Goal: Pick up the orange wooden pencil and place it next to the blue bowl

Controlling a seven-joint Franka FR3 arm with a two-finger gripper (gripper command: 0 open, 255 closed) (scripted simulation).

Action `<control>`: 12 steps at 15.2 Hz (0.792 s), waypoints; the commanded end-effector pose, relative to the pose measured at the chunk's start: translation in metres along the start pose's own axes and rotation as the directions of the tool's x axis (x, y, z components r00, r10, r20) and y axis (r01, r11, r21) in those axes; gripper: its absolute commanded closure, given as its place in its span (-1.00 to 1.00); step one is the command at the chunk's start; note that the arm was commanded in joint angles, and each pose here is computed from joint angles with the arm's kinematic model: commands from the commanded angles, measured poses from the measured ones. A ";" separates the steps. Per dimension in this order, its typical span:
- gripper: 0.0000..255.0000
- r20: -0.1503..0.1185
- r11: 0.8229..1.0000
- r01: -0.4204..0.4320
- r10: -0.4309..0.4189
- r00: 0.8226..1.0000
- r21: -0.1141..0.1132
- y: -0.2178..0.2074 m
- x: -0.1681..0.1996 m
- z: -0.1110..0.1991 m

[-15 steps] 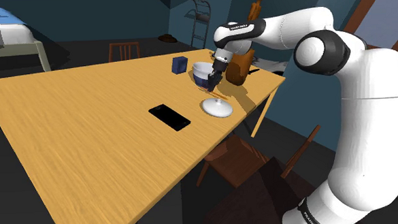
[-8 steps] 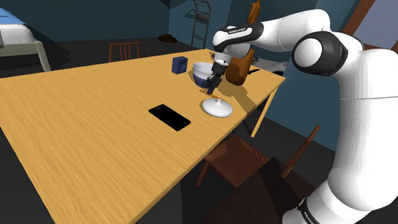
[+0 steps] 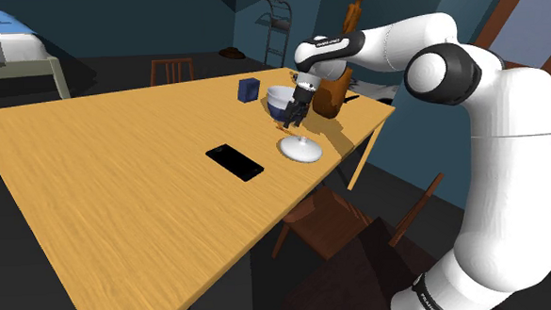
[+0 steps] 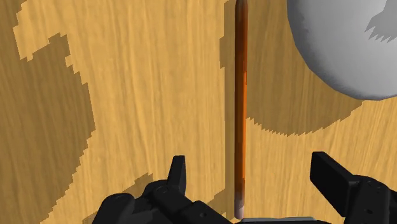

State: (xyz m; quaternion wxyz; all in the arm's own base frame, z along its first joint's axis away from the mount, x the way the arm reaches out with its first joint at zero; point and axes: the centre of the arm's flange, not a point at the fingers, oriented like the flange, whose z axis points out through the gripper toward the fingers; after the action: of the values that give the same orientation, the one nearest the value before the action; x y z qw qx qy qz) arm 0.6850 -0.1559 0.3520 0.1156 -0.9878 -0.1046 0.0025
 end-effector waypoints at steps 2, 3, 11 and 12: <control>-1.00 0.000 1.000 0.000 0.000 1.000 0.000 0.000 0.000 -0.026; -1.00 0.000 1.000 0.000 0.000 1.000 0.000 0.000 0.000 -0.040; -1.00 0.000 1.000 0.000 0.000 1.000 0.000 0.000 0.000 -0.050; -1.00 0.000 1.000 0.000 0.000 1.000 0.000 0.000 0.000 -0.050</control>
State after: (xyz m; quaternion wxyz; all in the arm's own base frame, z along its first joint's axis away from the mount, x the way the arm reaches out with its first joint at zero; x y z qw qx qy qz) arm 0.6864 -0.1673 0.4006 0.1156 -0.9878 -0.1046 0.0025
